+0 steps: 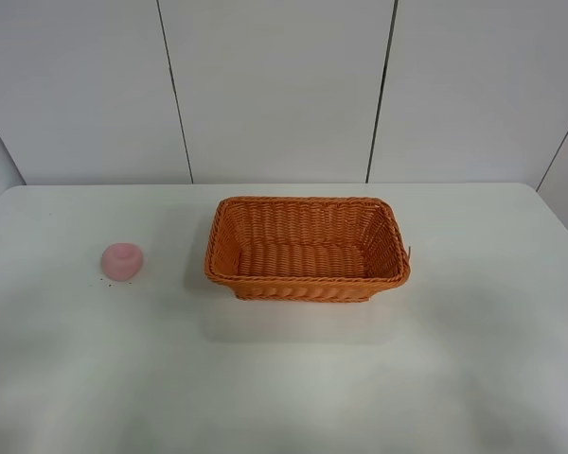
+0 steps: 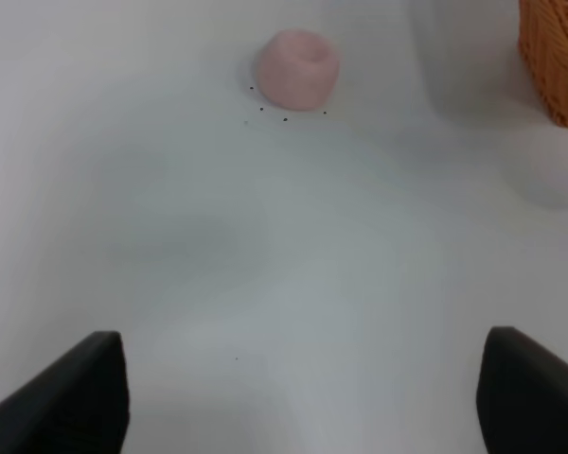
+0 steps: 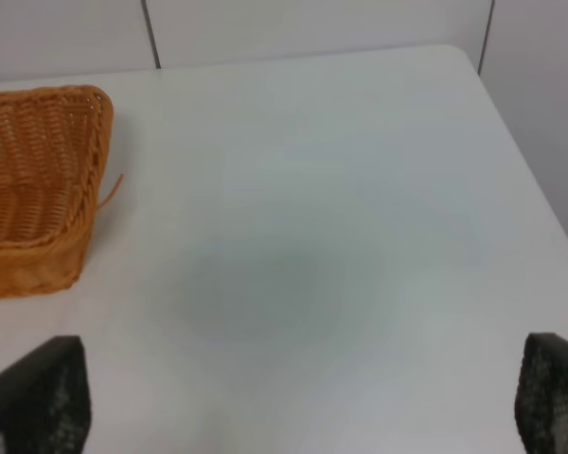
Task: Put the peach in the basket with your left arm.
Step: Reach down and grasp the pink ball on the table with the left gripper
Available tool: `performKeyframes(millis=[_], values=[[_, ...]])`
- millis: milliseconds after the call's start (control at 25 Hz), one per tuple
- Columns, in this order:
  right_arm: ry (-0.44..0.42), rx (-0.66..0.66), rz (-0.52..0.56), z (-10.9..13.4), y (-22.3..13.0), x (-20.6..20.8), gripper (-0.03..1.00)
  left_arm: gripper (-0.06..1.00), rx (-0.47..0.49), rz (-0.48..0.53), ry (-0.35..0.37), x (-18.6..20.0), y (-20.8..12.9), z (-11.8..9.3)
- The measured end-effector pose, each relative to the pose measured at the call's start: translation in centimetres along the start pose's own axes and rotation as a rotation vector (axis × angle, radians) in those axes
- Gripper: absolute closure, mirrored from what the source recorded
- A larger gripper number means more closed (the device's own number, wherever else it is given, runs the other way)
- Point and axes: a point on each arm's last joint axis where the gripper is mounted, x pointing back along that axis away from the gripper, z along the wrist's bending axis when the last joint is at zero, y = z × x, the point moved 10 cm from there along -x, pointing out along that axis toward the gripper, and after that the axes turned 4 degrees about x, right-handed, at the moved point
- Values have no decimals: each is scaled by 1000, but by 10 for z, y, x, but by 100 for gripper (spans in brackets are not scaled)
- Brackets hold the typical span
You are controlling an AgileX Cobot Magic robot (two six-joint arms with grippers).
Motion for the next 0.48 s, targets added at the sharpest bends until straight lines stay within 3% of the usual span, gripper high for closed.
performKeyframes(millis=[480], values=[[0, 0, 0, 0, 0, 0, 27, 9, 0, -6, 0, 2, 2, 0]])
